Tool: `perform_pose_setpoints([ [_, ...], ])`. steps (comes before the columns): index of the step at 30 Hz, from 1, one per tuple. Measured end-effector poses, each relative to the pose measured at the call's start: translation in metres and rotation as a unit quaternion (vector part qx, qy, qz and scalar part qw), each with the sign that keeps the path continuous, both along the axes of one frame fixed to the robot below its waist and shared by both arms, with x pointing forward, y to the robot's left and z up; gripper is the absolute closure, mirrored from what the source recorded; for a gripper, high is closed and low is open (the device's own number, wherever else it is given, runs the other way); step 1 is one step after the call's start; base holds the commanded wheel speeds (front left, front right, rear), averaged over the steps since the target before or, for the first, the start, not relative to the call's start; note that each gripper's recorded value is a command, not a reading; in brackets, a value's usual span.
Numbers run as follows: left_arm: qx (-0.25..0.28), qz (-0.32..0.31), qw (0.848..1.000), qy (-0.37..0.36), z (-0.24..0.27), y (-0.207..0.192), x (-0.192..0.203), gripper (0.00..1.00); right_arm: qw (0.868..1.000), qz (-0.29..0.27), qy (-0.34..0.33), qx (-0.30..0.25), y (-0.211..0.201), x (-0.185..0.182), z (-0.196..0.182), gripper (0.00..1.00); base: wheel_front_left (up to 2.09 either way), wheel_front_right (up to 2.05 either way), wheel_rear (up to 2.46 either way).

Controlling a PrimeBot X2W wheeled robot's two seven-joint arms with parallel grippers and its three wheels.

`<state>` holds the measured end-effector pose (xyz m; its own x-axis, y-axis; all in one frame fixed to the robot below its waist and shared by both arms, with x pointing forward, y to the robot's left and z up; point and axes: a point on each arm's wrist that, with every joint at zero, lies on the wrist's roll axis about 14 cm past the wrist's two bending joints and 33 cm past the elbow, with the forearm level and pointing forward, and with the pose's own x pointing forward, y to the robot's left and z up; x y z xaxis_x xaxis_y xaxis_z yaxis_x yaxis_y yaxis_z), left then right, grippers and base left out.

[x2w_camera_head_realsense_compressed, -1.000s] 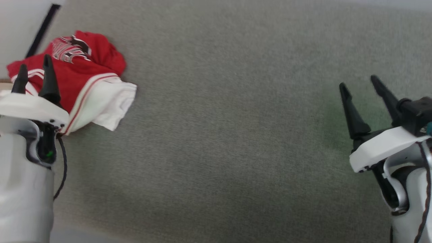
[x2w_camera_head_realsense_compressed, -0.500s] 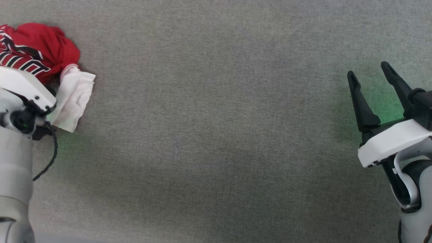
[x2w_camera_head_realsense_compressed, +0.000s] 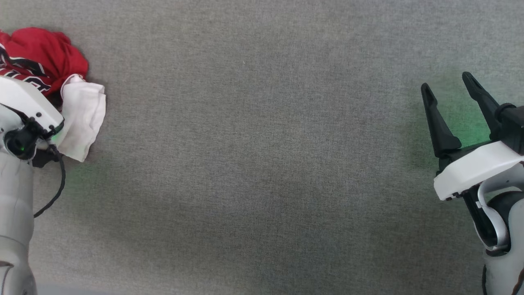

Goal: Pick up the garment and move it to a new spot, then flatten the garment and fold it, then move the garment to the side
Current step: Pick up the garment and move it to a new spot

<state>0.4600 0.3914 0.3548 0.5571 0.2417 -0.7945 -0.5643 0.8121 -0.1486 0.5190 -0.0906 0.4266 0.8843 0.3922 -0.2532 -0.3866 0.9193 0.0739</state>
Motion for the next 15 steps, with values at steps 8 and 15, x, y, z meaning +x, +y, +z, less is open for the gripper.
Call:
perform_pose_setpoints([
  [8,0.101,-0.024,0.991,-0.082,0.064,0.037,0.005,1.0,1.0,-0.007,-0.021,0.01,0.0,-0.006,0.02,0.0,0.0,0.0,0.0],
  [15,0.189,-0.067,0.963,-0.179,0.153,0.05,0.016,1.0,0.998,-0.01,-0.05,0.029,0.007,-0.017,0.047,0.0,0.0,0.0,0.0],
])
